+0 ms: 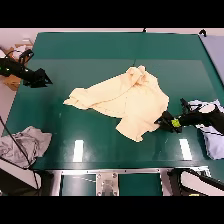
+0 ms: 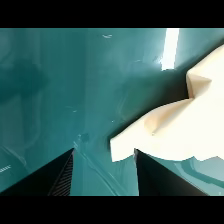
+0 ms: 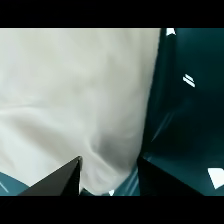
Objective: Fold the shirts.
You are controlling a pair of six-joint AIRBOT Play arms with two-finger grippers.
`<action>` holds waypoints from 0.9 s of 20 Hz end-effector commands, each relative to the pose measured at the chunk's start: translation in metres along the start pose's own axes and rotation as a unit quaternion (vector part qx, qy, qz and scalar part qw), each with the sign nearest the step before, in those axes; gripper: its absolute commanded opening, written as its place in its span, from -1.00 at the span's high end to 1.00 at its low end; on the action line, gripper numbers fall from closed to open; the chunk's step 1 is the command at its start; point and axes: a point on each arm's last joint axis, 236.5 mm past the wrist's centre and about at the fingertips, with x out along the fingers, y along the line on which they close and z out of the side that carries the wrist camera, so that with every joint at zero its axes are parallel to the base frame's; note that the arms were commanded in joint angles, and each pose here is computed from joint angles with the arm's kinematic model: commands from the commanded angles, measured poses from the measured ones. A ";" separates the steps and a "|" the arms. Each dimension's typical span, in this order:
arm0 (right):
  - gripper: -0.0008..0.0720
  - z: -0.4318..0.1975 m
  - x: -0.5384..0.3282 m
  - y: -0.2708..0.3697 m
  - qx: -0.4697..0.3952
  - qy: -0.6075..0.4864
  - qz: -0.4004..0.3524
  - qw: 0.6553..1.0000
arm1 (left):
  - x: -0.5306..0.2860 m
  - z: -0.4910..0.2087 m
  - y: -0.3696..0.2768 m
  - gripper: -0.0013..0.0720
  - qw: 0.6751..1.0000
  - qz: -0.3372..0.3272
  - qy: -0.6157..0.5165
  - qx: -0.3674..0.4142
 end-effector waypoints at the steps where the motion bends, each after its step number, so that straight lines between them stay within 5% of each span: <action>1: -0.20 0.038 -0.002 0.011 0.010 -0.081 0.026 0.996 | -0.001 -0.001 -0.001 -0.23 1.000 -0.005 0.001 -0.001; 4: -0.17 0.059 -0.015 0.022 -0.011 -0.109 0.031 0.993 | -0.001 -0.003 -0.002 -0.23 1.000 -0.006 0.006 -0.001; 7: 0.42 0.058 -0.018 0.030 -0.014 -0.103 0.040 0.994 | -0.001 -0.004 -0.002 -0.23 1.000 -0.007 0.009 -0.001; 8: 0.83 0.052 -0.017 0.031 -0.026 -0.091 0.041 0.995 | -0.001 -0.005 -0.002 -0.23 1.000 -0.007 0.011 -0.001; 9: 0.93 0.047 -0.016 0.030 -0.041 -0.081 0.039 0.995 | -0.001 -0.008 -0.003 -0.23 1.000 -0.009 0.018 -0.001; 13: 0.93 0.098 -0.068 -0.018 -0.027 -0.148 -0.033 0.988 | -0.002 -0.028 -0.008 -0.23 0.998 -0.019 0.059 -0.001; 18: 0.93 0.137 -0.120 -0.038 -0.012 -0.168 -0.033 0.985 | 0.040 -0.086 -0.037 -0.23 0.988 -0.051 0.139 0.042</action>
